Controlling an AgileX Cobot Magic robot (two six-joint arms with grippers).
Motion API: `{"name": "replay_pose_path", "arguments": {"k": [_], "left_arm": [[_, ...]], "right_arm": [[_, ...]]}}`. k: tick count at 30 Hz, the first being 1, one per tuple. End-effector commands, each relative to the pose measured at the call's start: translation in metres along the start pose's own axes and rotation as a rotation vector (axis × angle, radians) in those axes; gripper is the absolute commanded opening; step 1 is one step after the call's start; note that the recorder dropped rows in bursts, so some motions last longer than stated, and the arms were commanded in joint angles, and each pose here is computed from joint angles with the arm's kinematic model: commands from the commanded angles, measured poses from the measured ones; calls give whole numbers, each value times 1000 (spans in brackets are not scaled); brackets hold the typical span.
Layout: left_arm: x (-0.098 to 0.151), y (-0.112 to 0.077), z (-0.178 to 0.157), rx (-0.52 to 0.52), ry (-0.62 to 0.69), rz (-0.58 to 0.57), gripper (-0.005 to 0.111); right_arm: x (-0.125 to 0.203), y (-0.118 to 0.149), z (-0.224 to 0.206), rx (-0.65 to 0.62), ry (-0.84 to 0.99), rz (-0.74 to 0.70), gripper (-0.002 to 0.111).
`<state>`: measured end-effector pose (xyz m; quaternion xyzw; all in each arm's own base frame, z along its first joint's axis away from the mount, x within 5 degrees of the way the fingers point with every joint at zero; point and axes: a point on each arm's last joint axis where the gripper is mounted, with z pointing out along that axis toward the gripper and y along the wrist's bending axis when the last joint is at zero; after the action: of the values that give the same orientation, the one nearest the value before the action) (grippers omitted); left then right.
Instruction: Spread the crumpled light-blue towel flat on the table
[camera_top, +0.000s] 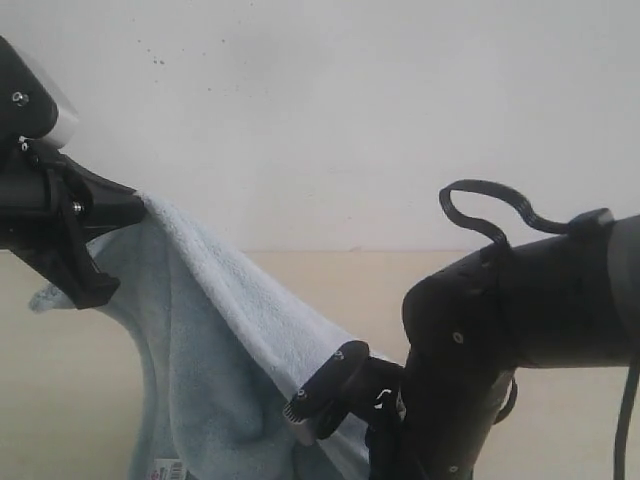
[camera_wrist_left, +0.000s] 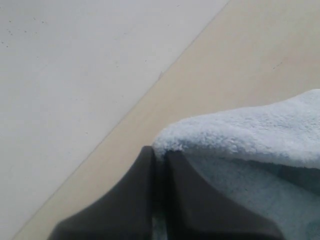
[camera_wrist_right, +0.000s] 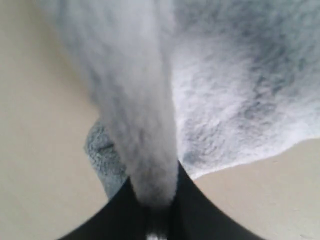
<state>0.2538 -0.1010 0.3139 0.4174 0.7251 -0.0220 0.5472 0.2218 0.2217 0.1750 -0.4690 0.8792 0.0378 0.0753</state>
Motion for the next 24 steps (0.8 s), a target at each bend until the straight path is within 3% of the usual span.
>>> {"name": "replay_pose_path", "arguments": {"k": [1,4,11,24], "left_arm": [[-1,1,-2,-17,-6,-8,4],[0,3,-2,-49,0,-26,4],[-4,16,-22,-224,-35,-110,4],[-45,9,-118,-331,-307,-39,4]], "right_arm": [[4,-11,-5,124,21,22,1],[9,-24,-16,277,65,27,1],[25,-60,-81,800,55,121,1],[85,-53,-202,990,-233,223,1]]}}
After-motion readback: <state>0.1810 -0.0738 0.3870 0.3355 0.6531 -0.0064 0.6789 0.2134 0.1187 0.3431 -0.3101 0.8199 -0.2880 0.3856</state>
